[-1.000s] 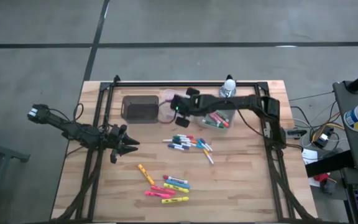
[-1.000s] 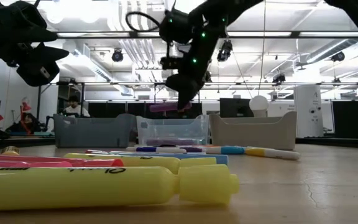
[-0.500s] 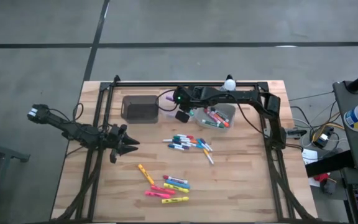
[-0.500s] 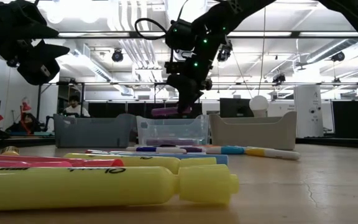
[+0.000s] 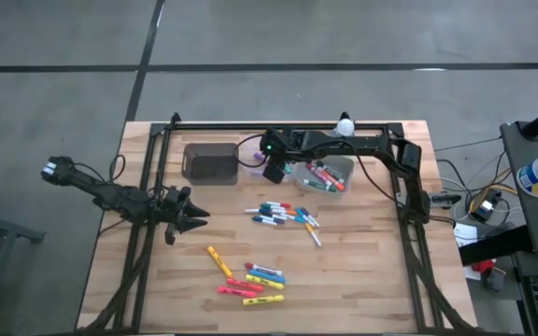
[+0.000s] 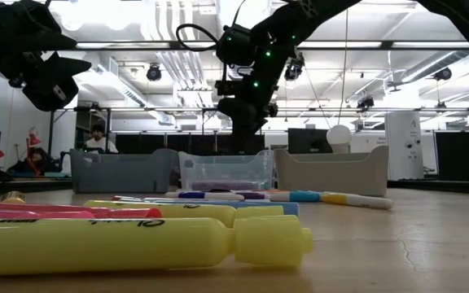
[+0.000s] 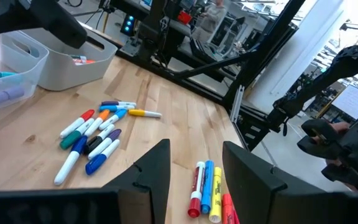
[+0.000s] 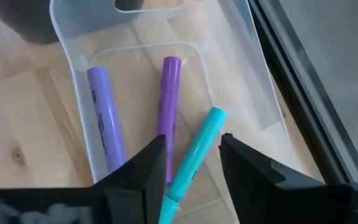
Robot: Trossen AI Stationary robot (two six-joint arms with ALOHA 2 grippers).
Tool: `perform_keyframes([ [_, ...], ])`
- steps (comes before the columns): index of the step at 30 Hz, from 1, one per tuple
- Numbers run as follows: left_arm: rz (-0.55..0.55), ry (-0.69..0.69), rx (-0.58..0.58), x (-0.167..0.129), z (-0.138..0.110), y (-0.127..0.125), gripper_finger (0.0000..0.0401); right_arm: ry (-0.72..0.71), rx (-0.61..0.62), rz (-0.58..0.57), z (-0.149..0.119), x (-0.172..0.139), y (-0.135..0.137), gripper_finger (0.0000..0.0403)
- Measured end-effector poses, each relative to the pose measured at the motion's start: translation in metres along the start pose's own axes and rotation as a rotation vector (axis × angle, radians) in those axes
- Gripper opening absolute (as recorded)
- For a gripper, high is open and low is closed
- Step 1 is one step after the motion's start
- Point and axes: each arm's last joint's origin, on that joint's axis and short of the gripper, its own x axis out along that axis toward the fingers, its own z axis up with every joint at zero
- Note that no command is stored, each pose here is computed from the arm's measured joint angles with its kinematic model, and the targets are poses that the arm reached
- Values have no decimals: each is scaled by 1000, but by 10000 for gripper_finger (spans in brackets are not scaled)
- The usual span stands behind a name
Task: Pick & Place Markers
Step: Put the pink highlighter into the transparent bin
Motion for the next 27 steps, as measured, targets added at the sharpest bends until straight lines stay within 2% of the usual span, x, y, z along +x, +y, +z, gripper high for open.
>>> perform_keyframes([
  [6, 0, 0, 0, 0, 0, 0, 140, -2, -30, 16, 0, -2, 4, 163],
  [11, 1, 0, 7, 0, 0, 0, 140, -34, -90, 95, 1, -18, 23, 159],
  [17, 1, 0, 9, 0, 0, 0, 140, -41, -185, 150, -5, -45, 59, 149],
  [27, 1, 0, 3, 0, 0, 0, 140, -57, -362, 275, -31, -83, 137, 135],
])
